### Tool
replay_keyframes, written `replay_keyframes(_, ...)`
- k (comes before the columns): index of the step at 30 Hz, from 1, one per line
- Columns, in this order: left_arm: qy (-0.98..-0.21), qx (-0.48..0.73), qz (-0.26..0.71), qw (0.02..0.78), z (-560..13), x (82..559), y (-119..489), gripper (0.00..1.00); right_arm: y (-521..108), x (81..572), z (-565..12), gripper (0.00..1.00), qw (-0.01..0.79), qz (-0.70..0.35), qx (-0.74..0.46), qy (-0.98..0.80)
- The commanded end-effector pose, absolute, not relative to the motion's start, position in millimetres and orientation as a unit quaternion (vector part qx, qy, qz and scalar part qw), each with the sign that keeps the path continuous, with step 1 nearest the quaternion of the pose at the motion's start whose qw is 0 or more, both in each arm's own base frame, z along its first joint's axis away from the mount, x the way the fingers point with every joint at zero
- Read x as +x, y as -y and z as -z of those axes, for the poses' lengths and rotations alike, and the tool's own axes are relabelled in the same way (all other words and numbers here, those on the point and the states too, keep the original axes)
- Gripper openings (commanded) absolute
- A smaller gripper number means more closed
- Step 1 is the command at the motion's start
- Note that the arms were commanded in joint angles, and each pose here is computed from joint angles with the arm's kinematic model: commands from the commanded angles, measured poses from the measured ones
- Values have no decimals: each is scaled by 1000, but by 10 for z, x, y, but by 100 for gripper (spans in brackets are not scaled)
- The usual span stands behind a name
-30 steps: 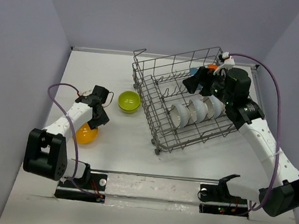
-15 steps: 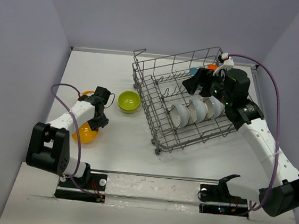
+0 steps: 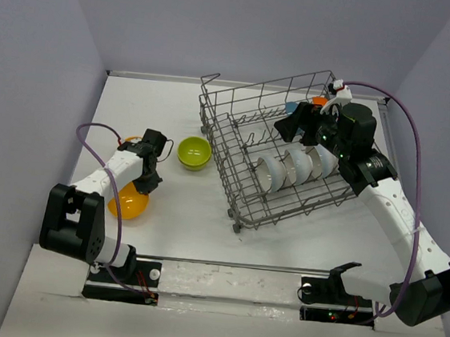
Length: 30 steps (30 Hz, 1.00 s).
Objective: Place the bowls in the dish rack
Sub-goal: Pick up the bowl from the center of the board, then move the bowl to the center of the board.
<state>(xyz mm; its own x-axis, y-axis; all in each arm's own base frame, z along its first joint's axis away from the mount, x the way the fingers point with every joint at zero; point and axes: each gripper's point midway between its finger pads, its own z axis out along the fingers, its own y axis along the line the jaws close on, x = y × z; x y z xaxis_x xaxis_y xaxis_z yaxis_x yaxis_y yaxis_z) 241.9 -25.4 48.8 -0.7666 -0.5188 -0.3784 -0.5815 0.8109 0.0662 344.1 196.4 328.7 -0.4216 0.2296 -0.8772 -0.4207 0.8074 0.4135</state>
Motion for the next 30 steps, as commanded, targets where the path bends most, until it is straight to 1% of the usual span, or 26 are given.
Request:
replay_keyframes(1, -937, -297, -75, 169, -514, 2430, 336, 0, -1986, 3414, -3434, 96, 554, -314, -73, -767)
replay_keyframes(5, -938, -287, -63, 182, -609, 2525, 428, 0, -1994, 3428, -3416, 96, 552, -314, -74, -769)
replay_keyframes(10, -944, -254, -46, 204, -775, 2698, 728, 0, -1998, 3441, -3424, 96, 552, -314, -73, -769)
replay_keyframes(18, -960, -190, -27, 205, -760, 2784, 1333, 0, -1986, 3435, -3430, 96, 554, -312, -72, -768)
replay_keyframes(23, -964, -178, -31, 195, -666, 2754, 1406, 0, -1986, 3433, -3426, 96, 554, -312, -74, -769)
replay_keyframes(26, -967, -174, -33, 182, -575, 2683, 1403, 10, -1988, 3431, -3419, 96, 553, -312, -74, -769)
replay_keyframes(27, -968, -173, -30, 180, -556, 2676, 1411, 16, -1989, 3431, -3419, 96, 553, -312, -74, -769)
replay_keyframes(28, -968, -172, -28, 179, -548, 2668, 1421, 20, -1991, 3429, -3419, 96, 553, -313, -74, -769)
replay_keyframes(29, -968, -171, -25, 180, -542, 2652, 1428, 30, -1991, 3429, -3419, 96, 553, -313, -74, -769)
replay_keyframes(30, -969, -169, -24, 180, -546, 2647, 1428, 33, -1989, 3426, -3425, 96, 553, -313, -74, -768)
